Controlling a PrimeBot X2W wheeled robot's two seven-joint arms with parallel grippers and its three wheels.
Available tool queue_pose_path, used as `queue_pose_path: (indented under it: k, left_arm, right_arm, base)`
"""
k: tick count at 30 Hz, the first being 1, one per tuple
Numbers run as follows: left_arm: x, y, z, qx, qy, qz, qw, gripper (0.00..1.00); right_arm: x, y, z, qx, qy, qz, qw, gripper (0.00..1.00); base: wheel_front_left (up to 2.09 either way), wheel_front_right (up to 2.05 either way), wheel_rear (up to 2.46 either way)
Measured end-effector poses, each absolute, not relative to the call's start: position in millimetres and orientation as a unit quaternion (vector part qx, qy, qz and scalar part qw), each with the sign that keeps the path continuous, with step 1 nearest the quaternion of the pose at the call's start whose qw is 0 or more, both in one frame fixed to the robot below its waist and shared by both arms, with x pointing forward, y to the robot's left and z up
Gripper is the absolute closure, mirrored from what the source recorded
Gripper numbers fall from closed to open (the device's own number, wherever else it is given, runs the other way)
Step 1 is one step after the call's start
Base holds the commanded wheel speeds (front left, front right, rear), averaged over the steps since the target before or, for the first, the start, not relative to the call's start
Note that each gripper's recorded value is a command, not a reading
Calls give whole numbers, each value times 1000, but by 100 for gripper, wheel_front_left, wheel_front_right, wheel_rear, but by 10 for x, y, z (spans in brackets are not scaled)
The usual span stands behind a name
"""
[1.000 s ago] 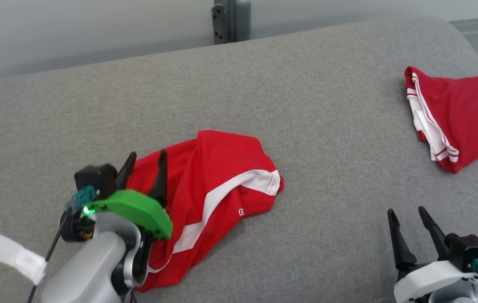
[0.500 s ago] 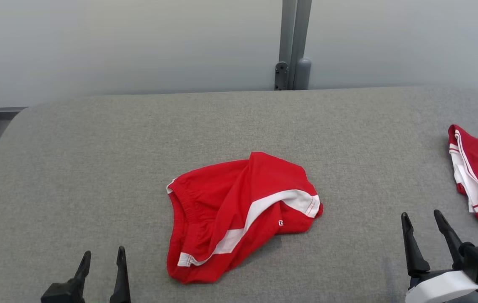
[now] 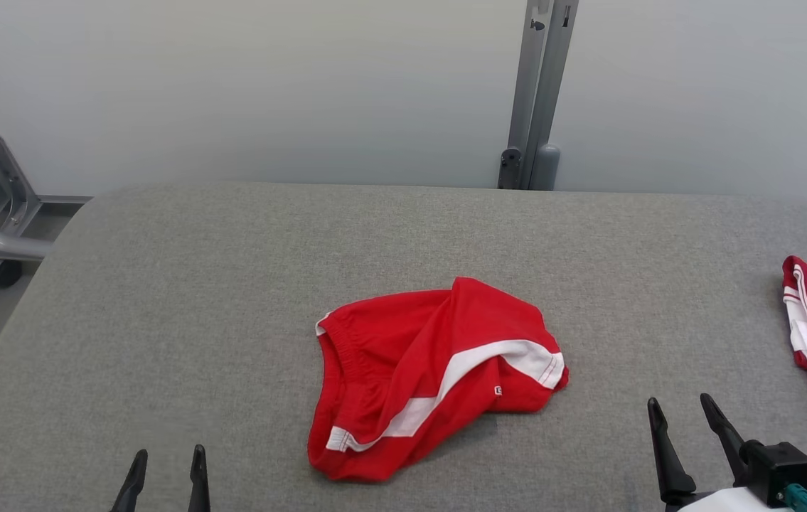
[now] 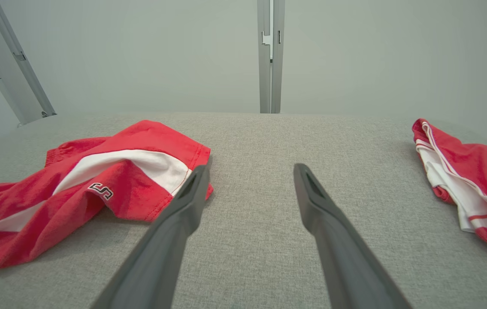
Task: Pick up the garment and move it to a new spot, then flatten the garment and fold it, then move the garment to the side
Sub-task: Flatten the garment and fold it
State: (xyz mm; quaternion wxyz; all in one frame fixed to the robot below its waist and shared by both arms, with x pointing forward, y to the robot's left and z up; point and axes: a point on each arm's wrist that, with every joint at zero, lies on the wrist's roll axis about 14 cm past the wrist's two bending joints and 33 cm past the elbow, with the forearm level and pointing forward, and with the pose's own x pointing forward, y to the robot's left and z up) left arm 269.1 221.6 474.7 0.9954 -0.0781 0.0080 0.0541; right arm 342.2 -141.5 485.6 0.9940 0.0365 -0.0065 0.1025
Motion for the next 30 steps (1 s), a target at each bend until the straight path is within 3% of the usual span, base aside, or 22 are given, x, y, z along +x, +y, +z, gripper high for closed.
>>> queue_pose_path:
  k: [14,18,30]
  left_arm:
    - [2781,2100,4652,-82,17,17,996,0]
    - [2770,1925,4460,-101,60,-12,993,0]
    - [2940,1291,4417,-97,176,-145,969,0]
  right_arm:
    - [3383,-1414,4805,62,1,91,994,0]
    - [3476,-1281,4812,105,11,104,989,0]
    - [3812,-780,4552,165,200,202,944,0]
  base:
    - [0,0,0]
    - [0,0,0]
    - [0,0,0]
